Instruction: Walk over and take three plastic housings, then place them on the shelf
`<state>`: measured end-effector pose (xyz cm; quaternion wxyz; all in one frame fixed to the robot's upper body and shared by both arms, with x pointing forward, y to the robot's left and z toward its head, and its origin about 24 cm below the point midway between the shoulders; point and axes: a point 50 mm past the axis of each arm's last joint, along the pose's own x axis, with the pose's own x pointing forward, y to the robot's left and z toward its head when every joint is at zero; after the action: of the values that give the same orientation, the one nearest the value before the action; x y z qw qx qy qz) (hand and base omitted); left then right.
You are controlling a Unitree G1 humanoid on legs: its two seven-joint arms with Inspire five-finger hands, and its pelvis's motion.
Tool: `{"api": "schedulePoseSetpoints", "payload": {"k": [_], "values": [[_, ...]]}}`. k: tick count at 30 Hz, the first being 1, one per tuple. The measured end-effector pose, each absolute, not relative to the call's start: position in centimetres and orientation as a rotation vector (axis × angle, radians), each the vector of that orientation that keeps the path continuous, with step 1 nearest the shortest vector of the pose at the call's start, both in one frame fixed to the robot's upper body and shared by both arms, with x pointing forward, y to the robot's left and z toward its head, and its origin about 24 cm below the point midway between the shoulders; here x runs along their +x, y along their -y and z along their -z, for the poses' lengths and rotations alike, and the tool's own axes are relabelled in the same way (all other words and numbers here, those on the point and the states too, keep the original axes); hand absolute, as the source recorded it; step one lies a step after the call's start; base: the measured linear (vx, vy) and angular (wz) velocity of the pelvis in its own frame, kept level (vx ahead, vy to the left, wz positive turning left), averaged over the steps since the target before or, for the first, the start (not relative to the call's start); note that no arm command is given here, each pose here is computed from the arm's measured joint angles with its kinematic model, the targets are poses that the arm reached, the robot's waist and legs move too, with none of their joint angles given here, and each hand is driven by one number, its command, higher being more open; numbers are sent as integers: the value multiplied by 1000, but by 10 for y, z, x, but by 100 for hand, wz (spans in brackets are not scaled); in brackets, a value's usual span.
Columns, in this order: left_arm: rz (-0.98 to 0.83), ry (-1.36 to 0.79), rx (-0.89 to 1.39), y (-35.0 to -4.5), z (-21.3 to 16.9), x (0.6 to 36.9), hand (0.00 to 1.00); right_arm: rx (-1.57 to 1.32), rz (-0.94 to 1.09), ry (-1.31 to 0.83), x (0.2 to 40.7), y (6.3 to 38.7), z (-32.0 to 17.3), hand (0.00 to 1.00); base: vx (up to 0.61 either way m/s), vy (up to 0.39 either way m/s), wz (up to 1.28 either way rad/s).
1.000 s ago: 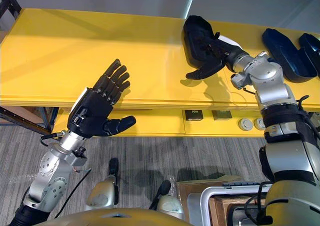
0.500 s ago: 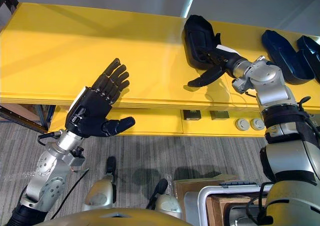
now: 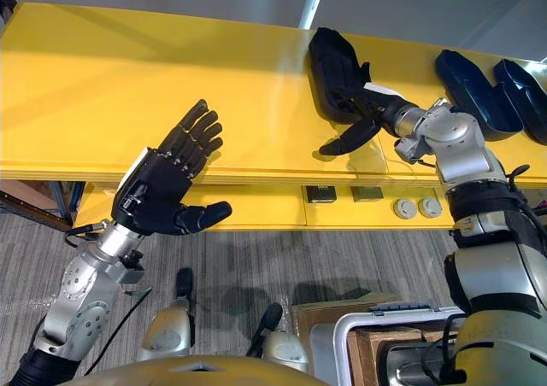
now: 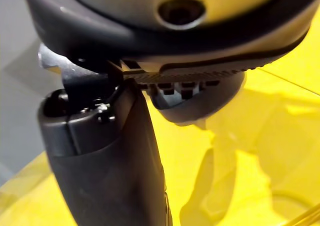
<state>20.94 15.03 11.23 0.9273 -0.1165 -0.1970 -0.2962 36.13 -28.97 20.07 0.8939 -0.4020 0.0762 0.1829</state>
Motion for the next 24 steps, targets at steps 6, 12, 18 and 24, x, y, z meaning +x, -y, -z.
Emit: {"api": "schedulePoseSetpoints", "payload": {"k": [6, 12, 18, 24], "values": [[616, 396, -223, -151, -112, 209, 100, -834, -394, -173, 359, 290, -195, 100, 0, 0, 0], [619, 394, -224, -150, -112, 209, 100, -792, -397, -146, 359, 287, -195, 100, -5, -2, -2], [628, 396, -224, -150, -112, 209, 100, -647, -381, -9, 359, 282, -208, 100, 0, 0, 0], [612, 430, -272, -146, -113, 209, 100, -446, -145, 472, 340, 293, -281, 100, 0, 0, 0]]}}
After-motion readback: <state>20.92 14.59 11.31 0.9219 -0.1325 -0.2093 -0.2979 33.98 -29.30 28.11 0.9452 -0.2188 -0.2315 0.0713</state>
